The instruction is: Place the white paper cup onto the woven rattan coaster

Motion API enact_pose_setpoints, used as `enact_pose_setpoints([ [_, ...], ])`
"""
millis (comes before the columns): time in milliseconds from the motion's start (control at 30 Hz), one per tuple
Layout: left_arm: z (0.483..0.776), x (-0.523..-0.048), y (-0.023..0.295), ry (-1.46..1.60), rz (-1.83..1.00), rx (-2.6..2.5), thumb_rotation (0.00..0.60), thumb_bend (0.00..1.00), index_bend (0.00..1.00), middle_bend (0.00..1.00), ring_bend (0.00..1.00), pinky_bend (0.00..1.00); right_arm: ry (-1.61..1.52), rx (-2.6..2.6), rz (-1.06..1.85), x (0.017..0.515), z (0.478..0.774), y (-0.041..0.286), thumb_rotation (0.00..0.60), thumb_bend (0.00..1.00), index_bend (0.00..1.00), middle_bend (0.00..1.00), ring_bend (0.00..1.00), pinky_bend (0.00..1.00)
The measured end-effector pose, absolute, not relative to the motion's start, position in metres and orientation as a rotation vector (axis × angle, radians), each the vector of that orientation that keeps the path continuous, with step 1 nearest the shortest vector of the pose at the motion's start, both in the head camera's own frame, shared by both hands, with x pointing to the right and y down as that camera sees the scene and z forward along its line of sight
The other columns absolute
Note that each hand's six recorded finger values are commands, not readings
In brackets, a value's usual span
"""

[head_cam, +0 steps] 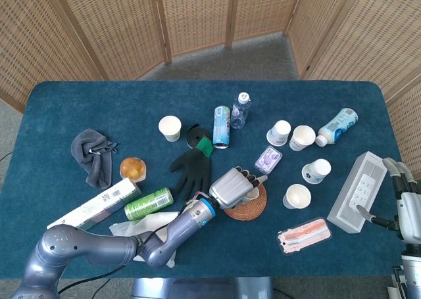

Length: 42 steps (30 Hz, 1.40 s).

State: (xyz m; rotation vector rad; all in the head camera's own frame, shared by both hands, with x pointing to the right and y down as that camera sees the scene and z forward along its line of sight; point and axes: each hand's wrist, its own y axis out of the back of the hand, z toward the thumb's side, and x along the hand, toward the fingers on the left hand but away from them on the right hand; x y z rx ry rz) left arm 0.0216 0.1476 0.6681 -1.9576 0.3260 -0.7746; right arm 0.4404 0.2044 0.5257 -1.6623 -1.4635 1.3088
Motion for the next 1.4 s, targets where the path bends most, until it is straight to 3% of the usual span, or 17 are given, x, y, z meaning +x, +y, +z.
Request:
enact_pose_setpoints([
  [267, 0.676, 0.023, 0.149, 0.303, -0.805, -1.946, 0.600, 0.31, 0.12, 0.43, 0.36, 0.44, -1.467, -1.664, 1.309, 0.441, 0.526, 0.204, 0.600, 0.15, 0.00, 0.00, 0.00, 0.17],
  [433, 0.677, 0.025, 0.147, 0.319, -0.801, -1.914, 0.600, 0.31, 0.12, 0.48, 0.37, 0.40, -1.472, -1.666, 1.305, 0.442, 0.525, 0.204, 0.600, 0.15, 0.00, 0.00, 0.00, 0.17],
  [667, 0.680, 0.029, 0.148, 0.314, -0.806, -1.910, 0.600, 0.30, 0.10, 0.32, 0.27, 0.39, -1.473, -1.664, 1.303, 0.442, 0.525, 0.204, 0.600, 0.15, 0.00, 0.00, 0.00, 0.17],
  [733, 0.682, 0.029, 0.150, 0.305, -0.814, -1.921, 0.600, 0.29, 0.08, 0.21, 0.20, 0.36, -1.476, -1.663, 1.302, 0.443, 0.524, 0.204, 0.600, 0.15, 0.00, 0.00, 0.00, 0.17],
  [800, 0.682, 0.028, 0.150, 0.293, -0.820, -1.922, 0.600, 0.28, 0.05, 0.05, 0.06, 0.32, -1.476, -1.665, 1.300, 0.443, 0.524, 0.204, 0.600, 0.15, 0.00, 0.00, 0.00, 0.17],
  [867, 0.682, 0.028, 0.151, 0.286, -0.826, -1.928, 0.600, 0.28, 0.03, 0.00, 0.00, 0.28, -1.475, -1.666, 1.299, 0.442, 0.524, 0.204, 0.600, 0.15, 0.00, 0.00, 0.00, 0.17],
  [1167, 0.672, 0.018, 0.142, 0.284, -0.838, -1.913, 0.600, 0.28, 0.00, 0.00, 0.00, 0.23, -1.469, -1.665, 1.300, 0.441, 0.524, 0.204, 0.600, 0.15, 0.00, 0.00, 0.00, 0.17],
  [1400, 0.651, -0.020, 0.115, 0.350, -0.870, -1.827, 0.600, 0.28, 0.00, 0.00, 0.00, 0.17, -1.463, -1.665, 1.301, 0.440, 0.524, 0.205, 0.600, 0.15, 0.00, 0.00, 0.00, 0.17],
])
